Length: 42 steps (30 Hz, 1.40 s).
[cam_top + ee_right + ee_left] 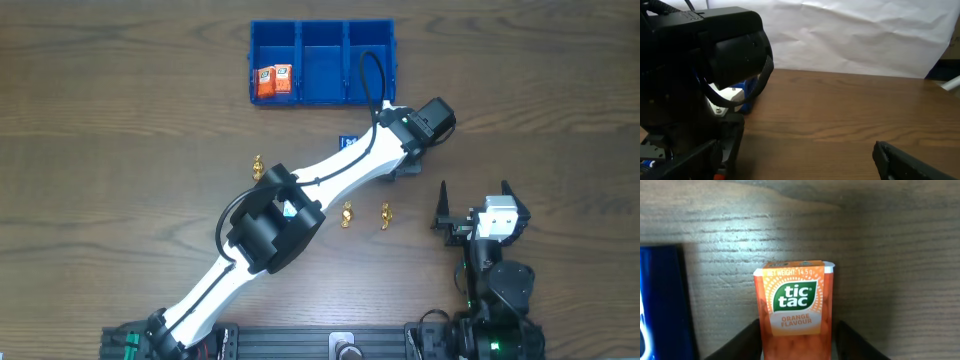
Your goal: Sort Candies Into Trays
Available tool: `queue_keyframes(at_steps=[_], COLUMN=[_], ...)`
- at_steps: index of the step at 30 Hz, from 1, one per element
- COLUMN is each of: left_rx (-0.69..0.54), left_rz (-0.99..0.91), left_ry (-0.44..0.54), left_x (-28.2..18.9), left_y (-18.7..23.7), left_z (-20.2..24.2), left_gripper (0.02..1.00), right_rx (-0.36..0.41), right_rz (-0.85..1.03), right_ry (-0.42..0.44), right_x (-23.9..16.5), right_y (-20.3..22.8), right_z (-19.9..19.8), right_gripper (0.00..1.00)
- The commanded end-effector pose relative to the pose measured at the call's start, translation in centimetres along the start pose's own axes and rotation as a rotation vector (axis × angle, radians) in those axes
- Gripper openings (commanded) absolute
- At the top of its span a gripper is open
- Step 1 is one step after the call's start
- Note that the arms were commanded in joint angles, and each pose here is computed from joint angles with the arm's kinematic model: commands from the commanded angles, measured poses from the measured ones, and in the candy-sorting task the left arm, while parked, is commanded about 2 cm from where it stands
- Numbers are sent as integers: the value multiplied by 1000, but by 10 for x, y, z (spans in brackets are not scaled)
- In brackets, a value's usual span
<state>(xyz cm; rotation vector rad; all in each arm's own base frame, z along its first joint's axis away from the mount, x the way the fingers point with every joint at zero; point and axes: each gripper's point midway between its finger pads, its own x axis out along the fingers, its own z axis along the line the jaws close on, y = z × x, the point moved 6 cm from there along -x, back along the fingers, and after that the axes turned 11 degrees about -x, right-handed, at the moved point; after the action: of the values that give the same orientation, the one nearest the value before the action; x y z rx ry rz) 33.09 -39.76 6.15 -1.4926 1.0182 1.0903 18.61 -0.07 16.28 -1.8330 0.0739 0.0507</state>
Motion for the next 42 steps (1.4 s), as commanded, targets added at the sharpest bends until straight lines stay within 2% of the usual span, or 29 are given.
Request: queue_keyframes(at_steps=[1, 5, 11, 16, 21, 31, 42], left_rx=[-12, -24, -15, -9, -47, -105, -98], left_rz=[5, -14, -167, -280, -338, -257, -133], left_ry=[-13, 17, 34, 43, 28, 38, 31], left_x=[9, -5, -71, -127, -157, -142, -105], left_y=[-2, -12, -58, -114, -162, -211, -214], left_z=[1, -4, 3, 36, 84, 155, 180], left_gripper=[393, 378, 371, 371, 373, 378, 373], right_rx=[-12, -12, -12, -12, -12, -12, -12], right_rz=[0, 0, 0, 1, 0, 0, 0], right_ry=[-2, -1, -2, -1, -1, -1, -1], right_x=[0, 0, 0, 0, 0, 0, 0], right_y=[1, 1, 1, 1, 1, 1, 1], right_z=[0, 0, 0, 0, 0, 0, 0], right_gripper=[998, 998, 998, 998, 998, 998, 998])
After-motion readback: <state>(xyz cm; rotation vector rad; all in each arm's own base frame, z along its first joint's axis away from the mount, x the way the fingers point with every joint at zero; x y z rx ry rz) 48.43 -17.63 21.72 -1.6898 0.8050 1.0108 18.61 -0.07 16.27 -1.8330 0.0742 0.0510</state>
